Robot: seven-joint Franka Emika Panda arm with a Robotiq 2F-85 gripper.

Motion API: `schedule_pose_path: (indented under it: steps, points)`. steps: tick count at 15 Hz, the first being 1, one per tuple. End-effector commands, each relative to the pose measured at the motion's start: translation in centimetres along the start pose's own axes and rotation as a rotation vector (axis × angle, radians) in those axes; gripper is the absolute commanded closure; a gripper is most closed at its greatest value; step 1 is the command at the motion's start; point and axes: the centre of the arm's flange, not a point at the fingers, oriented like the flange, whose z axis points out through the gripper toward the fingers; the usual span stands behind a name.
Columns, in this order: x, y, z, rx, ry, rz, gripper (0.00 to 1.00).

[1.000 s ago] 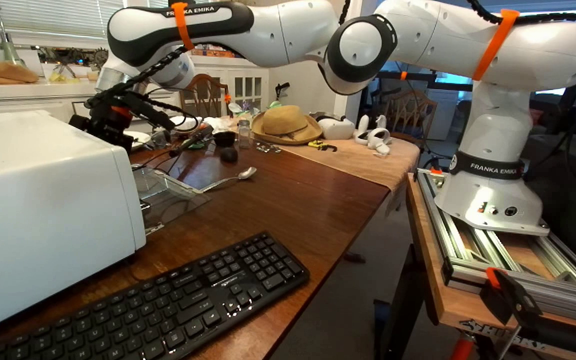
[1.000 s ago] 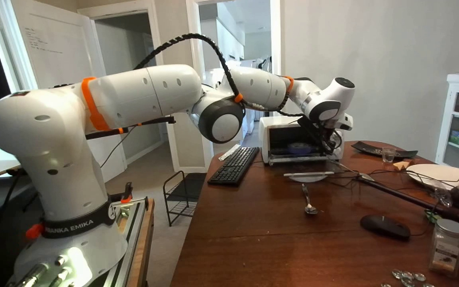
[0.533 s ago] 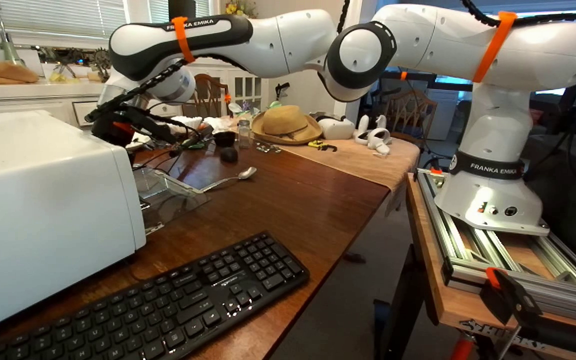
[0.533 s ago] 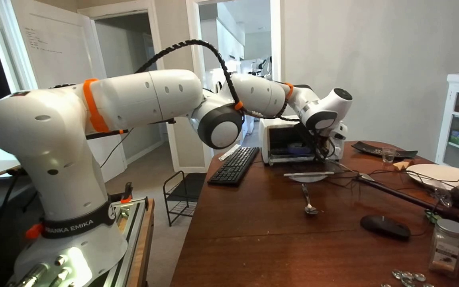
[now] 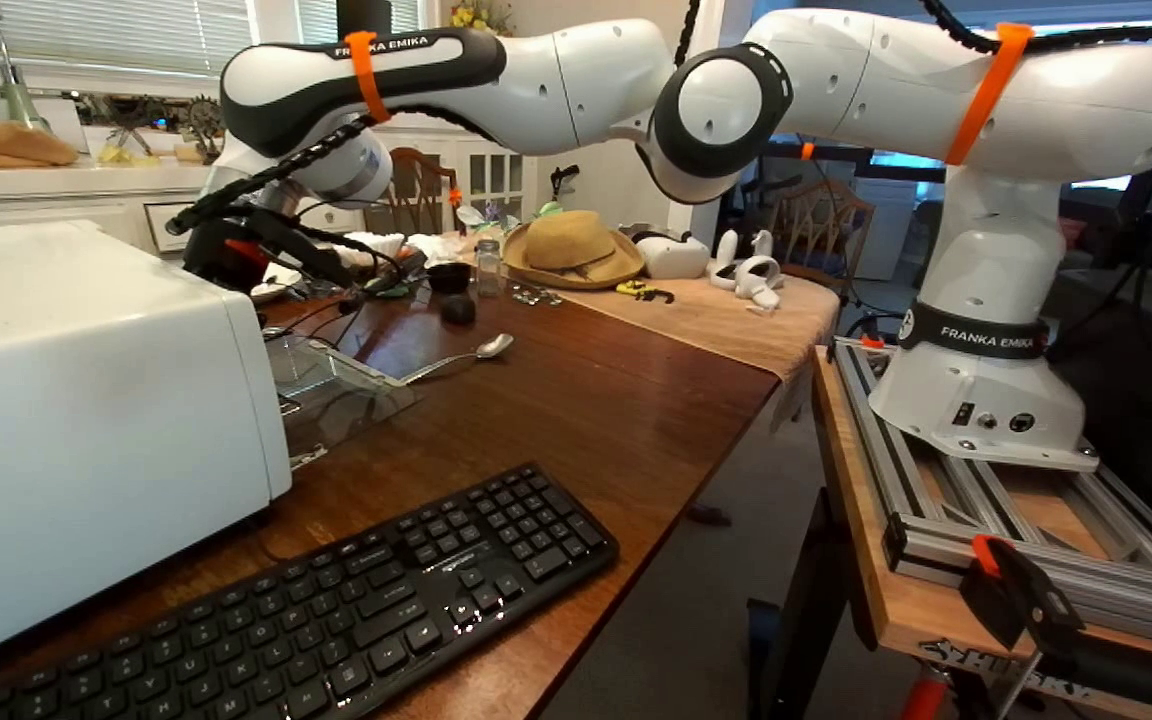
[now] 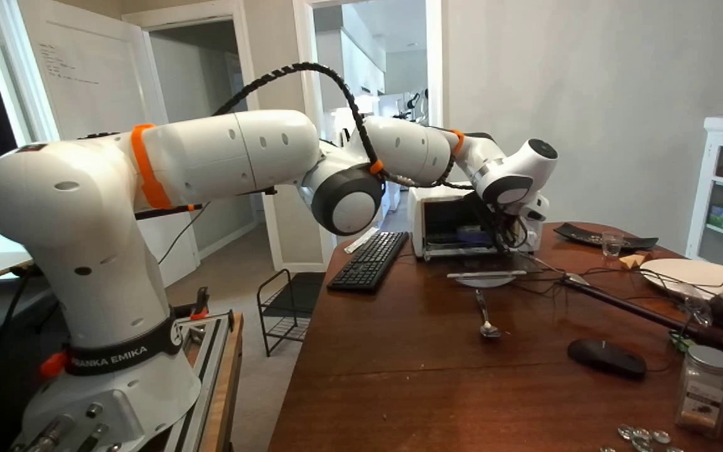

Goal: Use the silver spoon to pull out the oven rack then put the blue masking tape on top of the oven.

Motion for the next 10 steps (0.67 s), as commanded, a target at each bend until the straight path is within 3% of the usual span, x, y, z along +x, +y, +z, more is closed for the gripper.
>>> schedule_pose_path:
  steps: [1, 3, 4, 6, 10]
  points:
    - [-4.5, 0.5, -1.2, 0.0, 0.007, 0.036, 0.8]
    - [-4.5, 0.5, -1.3, 0.015, 0.002, 0.045, 0.9]
    - [-4.6, 0.7, -1.3, 0.017, 0.0, 0.051, 0.42]
    - [-4.6, 0.9, -1.3, 0.016, 0.0, 0.057, 0.34]
    - [-4.6, 1.5, -1.6, -0.006, 0.004, 0.078, 0.03]
